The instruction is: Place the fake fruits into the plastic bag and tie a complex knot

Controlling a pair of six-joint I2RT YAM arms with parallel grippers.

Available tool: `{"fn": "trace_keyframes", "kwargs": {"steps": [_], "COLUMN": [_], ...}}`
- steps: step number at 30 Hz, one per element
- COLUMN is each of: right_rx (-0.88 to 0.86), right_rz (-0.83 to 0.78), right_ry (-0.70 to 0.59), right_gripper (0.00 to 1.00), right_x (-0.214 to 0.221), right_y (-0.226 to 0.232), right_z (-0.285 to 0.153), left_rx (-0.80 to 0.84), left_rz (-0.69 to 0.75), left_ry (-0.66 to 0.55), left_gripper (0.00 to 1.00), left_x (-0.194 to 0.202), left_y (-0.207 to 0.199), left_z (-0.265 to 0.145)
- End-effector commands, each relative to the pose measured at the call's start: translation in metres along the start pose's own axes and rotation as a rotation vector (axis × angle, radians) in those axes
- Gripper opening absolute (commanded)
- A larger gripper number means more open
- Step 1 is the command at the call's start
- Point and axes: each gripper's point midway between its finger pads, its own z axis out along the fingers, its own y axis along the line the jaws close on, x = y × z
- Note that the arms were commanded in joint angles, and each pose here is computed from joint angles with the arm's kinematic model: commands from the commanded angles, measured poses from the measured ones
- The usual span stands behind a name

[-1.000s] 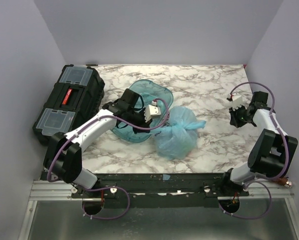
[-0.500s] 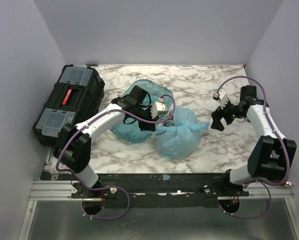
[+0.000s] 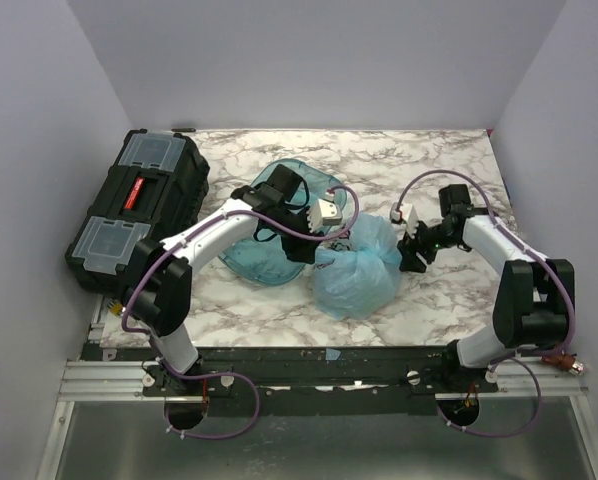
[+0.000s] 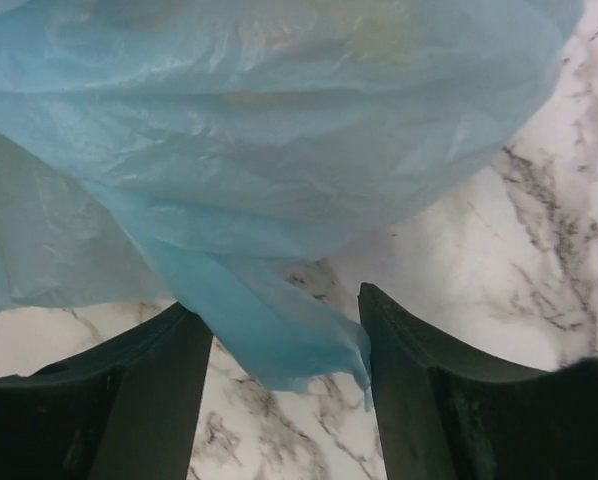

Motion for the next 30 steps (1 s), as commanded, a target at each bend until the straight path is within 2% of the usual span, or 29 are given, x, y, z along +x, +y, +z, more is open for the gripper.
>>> {"fn": "trace_keyframes", "kwargs": {"steps": [1,3,4,6,7,9,10,14,17,20,23,27,30], "right_rx": [0.031,0.061,0.08,0.122,0.154,0.227,0.263,0.448,0.53,0.514,0.534,0.649,0.701], "right_rz": [-0.036,-0.026,-0.012,0.028,0.059,0.121,0.146,0.308,0.403,0.406,0.444,0.445,0.445], "right_ry": [0.021,0.017,0.009,0.0,-0.006,-0.015,-0.025,-0.103,-0.138,-0.172,-0.206,-0.163,-0.124], "right_gripper": [0.54,0.39,0.28,0.03,0.01,0.01,0.01,0.01,0.01,0.01,0.01,0.01,0.01], "right_x": [0.007,0.005,0.002,-0.005,-0.011,-0.023,-0.029,-0.041,-0.038,-0.047,-0.054,-0.044,-0.032], "right_y": [-0.002,-0.006,-0.009,-0.017,-0.025,-0.041,-0.051,-0.106,-0.142,-0.151,-0.163,-0.194,-0.221], "right_z": [0.006,0.004,0.003,-0.002,-0.006,-0.018,-0.025,-0.066,-0.088,-0.088,-0.088,-0.095,-0.087], "left_rx": [-0.005,0.003,0.011,0.019,0.027,0.051,0.068,0.123,0.116,0.087,0.056,0.019,0.047], "left_rz": [0.046,0.063,0.07,0.081,0.086,0.099,0.105,0.17,0.177,0.141,0.086,0.018,0.021], "left_ry": [0.064,0.083,0.088,0.087,0.077,0.044,0.021,-0.063,-0.096,-0.1,-0.136,-0.175,-0.155], "left_gripper": [0.53,0.53,0.49,0.29,0.2,0.03,0.0,0.0,0.0,0.0,0.0,0.0,0.0], "left_x": [0.015,0.02,0.021,0.017,0.013,-0.001,-0.008,-0.019,-0.012,-0.017,-0.046,-0.072,-0.076], "left_y": [-0.001,-0.004,-0.007,-0.011,-0.015,-0.026,-0.034,-0.067,-0.074,-0.063,-0.044,-0.019,-0.021], "left_z": [0.003,0.006,0.007,0.006,0.003,-0.007,-0.015,-0.043,-0.052,-0.043,-0.032,-0.02,-0.002]}}
